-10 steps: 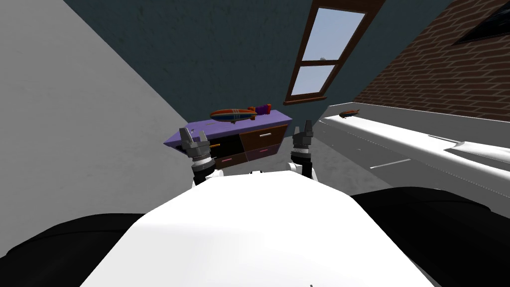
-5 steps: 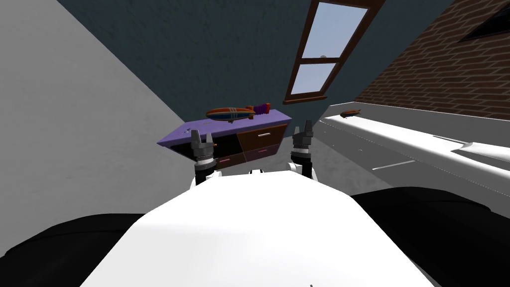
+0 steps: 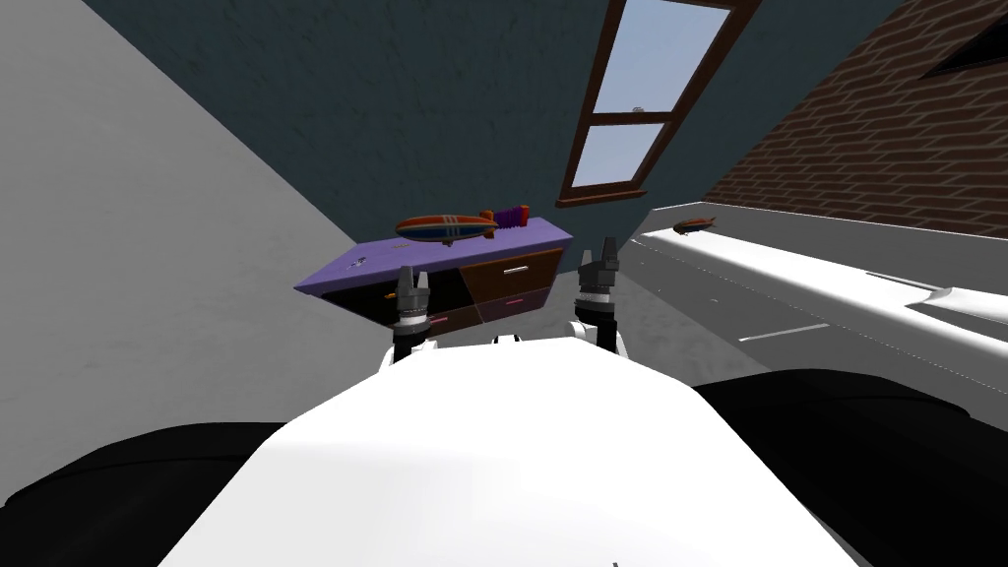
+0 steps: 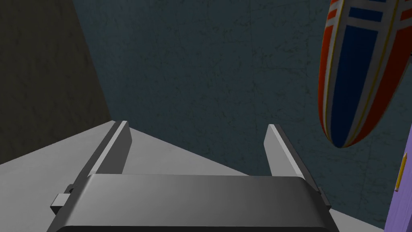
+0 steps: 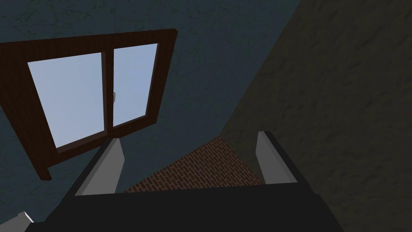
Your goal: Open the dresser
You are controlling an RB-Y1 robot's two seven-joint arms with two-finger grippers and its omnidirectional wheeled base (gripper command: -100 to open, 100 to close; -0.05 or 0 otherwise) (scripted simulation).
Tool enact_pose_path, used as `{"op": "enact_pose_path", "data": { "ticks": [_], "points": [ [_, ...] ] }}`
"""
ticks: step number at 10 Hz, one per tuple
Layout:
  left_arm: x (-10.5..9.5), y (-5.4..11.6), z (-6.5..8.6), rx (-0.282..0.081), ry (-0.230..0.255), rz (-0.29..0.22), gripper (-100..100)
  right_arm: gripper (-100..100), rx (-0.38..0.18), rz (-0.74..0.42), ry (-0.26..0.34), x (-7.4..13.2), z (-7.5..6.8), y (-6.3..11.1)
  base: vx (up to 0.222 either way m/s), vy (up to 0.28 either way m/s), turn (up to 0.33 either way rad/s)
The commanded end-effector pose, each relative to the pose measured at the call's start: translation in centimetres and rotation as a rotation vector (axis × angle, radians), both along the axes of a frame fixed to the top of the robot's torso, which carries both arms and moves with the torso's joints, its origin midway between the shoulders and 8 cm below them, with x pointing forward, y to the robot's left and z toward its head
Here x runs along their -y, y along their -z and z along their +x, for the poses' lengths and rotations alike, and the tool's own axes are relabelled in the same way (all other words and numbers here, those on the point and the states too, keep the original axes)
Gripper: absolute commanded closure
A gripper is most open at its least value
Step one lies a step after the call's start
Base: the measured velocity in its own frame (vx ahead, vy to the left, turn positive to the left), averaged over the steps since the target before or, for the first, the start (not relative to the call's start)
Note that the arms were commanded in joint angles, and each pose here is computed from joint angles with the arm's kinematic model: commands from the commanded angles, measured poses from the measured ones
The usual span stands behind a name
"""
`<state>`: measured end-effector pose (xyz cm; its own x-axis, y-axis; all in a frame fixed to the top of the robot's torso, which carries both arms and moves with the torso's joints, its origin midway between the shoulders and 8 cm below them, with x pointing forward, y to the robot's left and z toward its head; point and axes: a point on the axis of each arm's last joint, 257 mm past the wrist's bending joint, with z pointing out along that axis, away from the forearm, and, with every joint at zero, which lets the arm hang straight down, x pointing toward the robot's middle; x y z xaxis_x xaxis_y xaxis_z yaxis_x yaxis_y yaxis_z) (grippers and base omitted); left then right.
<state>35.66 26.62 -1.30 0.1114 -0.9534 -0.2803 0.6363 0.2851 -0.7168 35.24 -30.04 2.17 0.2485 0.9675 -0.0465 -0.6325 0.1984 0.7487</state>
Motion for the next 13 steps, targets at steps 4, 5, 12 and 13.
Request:
{"op": "enact_pose_path", "data": {
  "ticks": [4, 5, 12, 13],
  "points": [
    [-1.4, 5.6, 2.6, -0.125, -0.026, 0.017, -100, 0, 0.000, 0.000, 0.000, 0.0, 0.0, 0.0, 0.081, -0.125, 0.013],
    [-1.6, 6.6, 2.9, -0.145, -0.032, 0.017, -100, 0, 0.000, 0.000, 0.000, 0.0, 0.0, 0.0, 0.071, -0.139, 0.015],
    [-3.2, 12.7, 4.5, -0.270, -0.065, 0.014, -100, 0, 0.000, 0.000, 0.000, 0.0, 0.0, 0.0, 0.065, -0.106, 0.012],
    [-3.4, 13.6, 4.6, -0.289, -0.070, 0.013, -100, 0, 0.000, 0.000, 0.000, 0.0, 0.0, 0.0, 0.058, -0.117, 0.011]
  ]
}}
